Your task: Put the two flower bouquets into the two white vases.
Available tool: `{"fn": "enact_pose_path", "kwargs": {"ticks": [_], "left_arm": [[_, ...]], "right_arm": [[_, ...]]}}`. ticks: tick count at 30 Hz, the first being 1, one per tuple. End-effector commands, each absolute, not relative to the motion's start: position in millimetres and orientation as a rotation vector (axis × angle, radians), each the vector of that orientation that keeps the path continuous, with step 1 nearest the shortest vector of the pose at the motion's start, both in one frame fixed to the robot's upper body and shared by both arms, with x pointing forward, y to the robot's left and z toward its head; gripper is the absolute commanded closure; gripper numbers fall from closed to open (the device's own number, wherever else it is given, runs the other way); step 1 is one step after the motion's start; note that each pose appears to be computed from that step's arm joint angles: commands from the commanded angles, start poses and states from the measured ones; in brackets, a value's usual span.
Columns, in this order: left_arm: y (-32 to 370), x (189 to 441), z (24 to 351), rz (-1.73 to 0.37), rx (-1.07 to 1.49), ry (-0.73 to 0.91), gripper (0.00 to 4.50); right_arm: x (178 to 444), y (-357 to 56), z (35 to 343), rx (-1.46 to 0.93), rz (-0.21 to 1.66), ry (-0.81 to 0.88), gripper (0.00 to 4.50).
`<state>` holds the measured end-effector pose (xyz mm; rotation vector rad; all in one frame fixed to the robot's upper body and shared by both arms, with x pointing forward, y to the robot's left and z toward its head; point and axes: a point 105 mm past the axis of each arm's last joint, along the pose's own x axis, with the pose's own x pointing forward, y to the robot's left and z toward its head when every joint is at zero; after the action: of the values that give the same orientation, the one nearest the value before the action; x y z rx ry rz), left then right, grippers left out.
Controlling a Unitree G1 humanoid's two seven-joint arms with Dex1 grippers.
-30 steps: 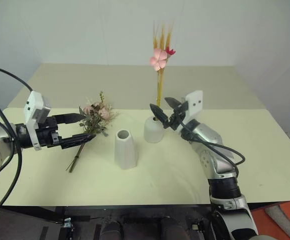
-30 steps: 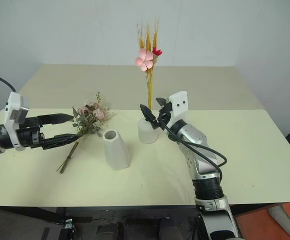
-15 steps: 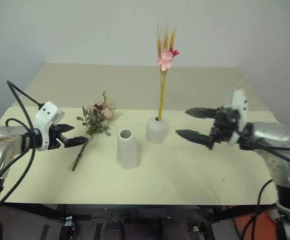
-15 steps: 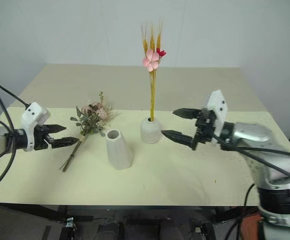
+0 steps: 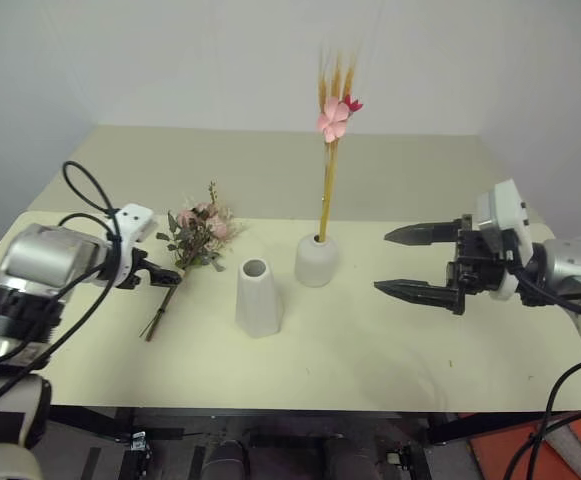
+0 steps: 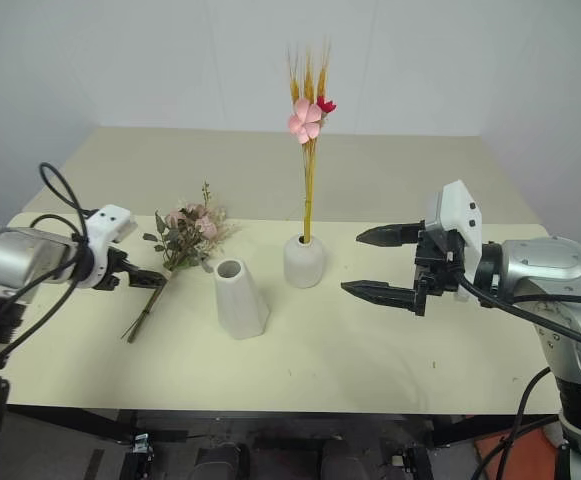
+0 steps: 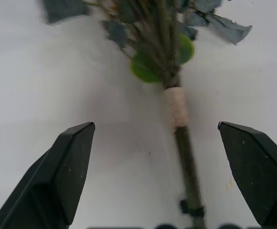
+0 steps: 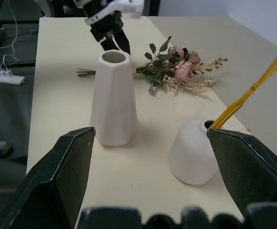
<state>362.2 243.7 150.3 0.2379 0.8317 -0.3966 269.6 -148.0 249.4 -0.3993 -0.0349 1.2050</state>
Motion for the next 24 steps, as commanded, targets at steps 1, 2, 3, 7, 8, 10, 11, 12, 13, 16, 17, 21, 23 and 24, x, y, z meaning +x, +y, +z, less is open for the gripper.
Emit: {"fn": "enact_pose_path", "kwargs": {"ticks": [1,2,3,7,8,10,11,12,13,16,17,21,23,24], "left_arm": [[243,369,148,-0.336,0.269,0.868,0.0],[241,371,145,-0.335,0.275,0.88,0.0],[241,372,142,-0.325,0.28,0.889,0.0],[241,375,139,-0.312,0.287,0.894,0.88],[241,375,139,-0.312,0.286,0.895,1.21],[241,375,138,-0.31,0.283,0.897,1.91],[241,375,138,-0.311,0.282,0.898,2.25],[241,374,138,-0.311,0.282,0.898,2.54],[241,374,138,-0.312,0.28,0.897,2.89],[245,373,141,-0.293,0.271,0.885,3.82],[249,373,142,-0.274,0.27,0.877,4.16],[262,378,151,-0.201,0.276,0.78,4.39],[266,384,169,-0.193,0.229,0.626,4.39],[268,387,182,-0.183,0.214,0.51,4.39]], "right_arm": [[263,-146,267,-0.446,1.22,-0.111,0.04],[264,-145,267,-0.448,1.22,-0.112,0.04],[264,-146,268,-0.449,1.22,-0.113,0.04],[264,-148,270,-0.456,1.216,-0.105,0.0],[264,-149,270,-0.458,1.216,-0.101,0.0],[265,-150,270,-0.461,1.217,-0.096,0.0],[265,-151,270,-0.463,1.217,-0.095,0.0],[265,-151,270,-0.464,1.216,-0.094,0.0],[266,-151,270,-0.464,1.217,-0.093,0.0],[267,-151,270,-0.465,1.22,-0.091,0.0],[267,-151,269,-0.465,1.221,-0.09,0.0],[268,-151,268,-0.462,1.219,-0.089,0.0],[268,-152,267,-0.456,1.216,-0.087,0.0],[268,-152,266,-0.455,1.216,-0.085,0.0]]}}
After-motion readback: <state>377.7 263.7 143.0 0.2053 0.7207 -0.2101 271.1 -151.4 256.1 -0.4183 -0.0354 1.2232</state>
